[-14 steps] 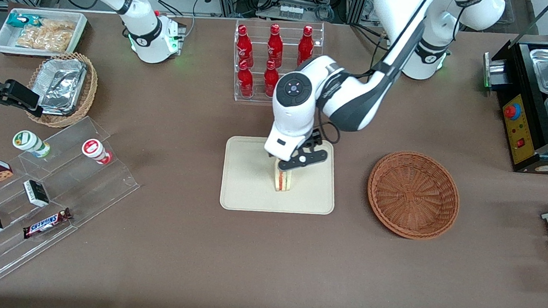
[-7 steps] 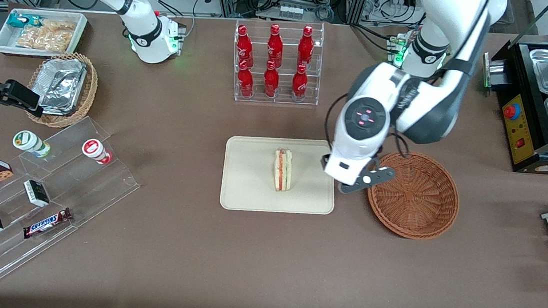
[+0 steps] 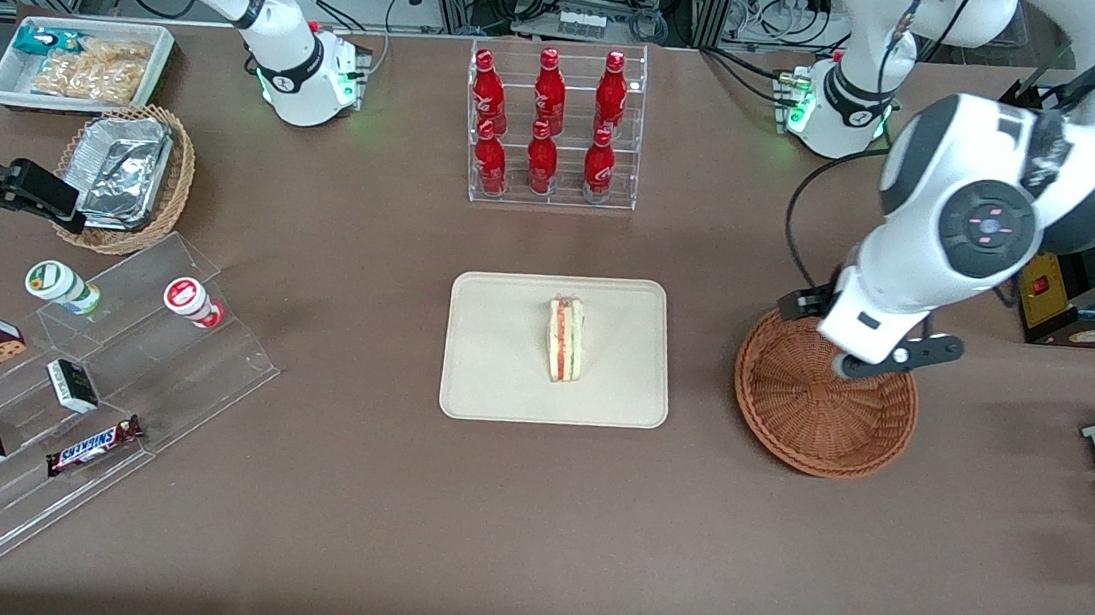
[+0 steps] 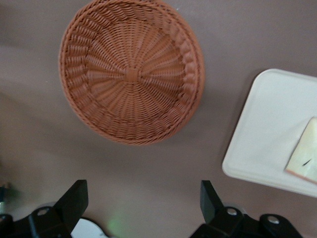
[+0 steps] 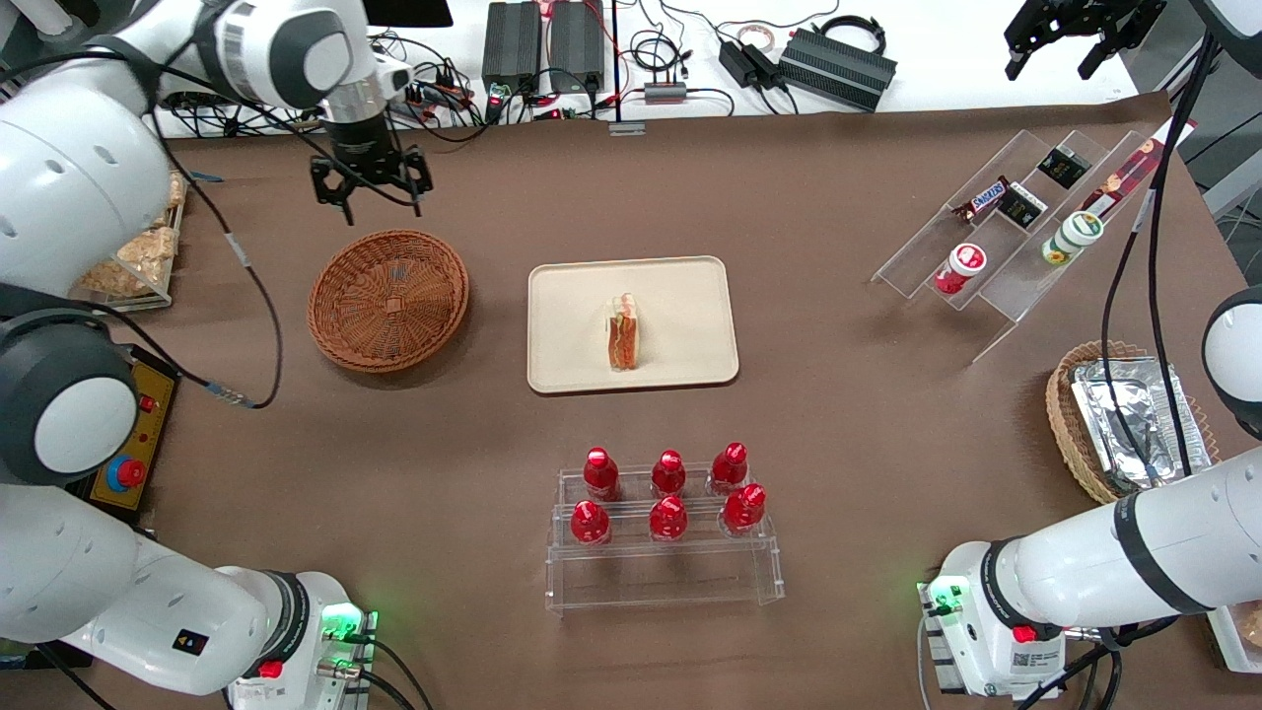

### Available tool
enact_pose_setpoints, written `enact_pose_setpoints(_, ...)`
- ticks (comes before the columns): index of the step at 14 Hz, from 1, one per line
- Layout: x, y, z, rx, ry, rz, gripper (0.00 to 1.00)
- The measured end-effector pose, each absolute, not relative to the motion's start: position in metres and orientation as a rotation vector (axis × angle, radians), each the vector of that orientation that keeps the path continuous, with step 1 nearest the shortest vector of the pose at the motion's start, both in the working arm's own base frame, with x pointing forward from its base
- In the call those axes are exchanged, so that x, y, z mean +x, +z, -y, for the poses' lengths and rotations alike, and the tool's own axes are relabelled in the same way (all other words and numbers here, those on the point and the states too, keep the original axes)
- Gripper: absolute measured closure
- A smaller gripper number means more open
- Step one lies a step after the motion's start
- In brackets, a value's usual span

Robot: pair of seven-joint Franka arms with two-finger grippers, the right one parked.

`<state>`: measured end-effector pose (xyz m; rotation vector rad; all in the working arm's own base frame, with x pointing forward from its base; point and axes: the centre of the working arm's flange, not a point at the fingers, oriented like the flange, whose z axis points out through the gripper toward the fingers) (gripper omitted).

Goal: Place sandwich from basket to tray

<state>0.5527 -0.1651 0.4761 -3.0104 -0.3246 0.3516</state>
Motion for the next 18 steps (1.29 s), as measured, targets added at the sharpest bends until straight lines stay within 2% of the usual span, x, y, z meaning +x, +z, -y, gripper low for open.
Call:
enact_pose_setpoints(4,0.545,0.506,0.104,-3.05,0.436,0.156,0.0)
enact_pose_setpoints(6,0.54,0.527,0.076,-3.081,0.441,0.059,0.0)
enact_pose_setpoints(8,0.535,0.552,0.047,-3.114,0.397,-0.042,0.0)
enact_pose_setpoints(13,0.522,0.61,-0.005,-3.146,0.215,-0.076,0.0)
enact_pose_setpoints(16,0.531,0.616,-0.008,-3.112,0.125,-0.078,0.0)
enact_pose_setpoints(18,0.536,0.611,-0.005,-3.112,0.115,-0.086,0.0)
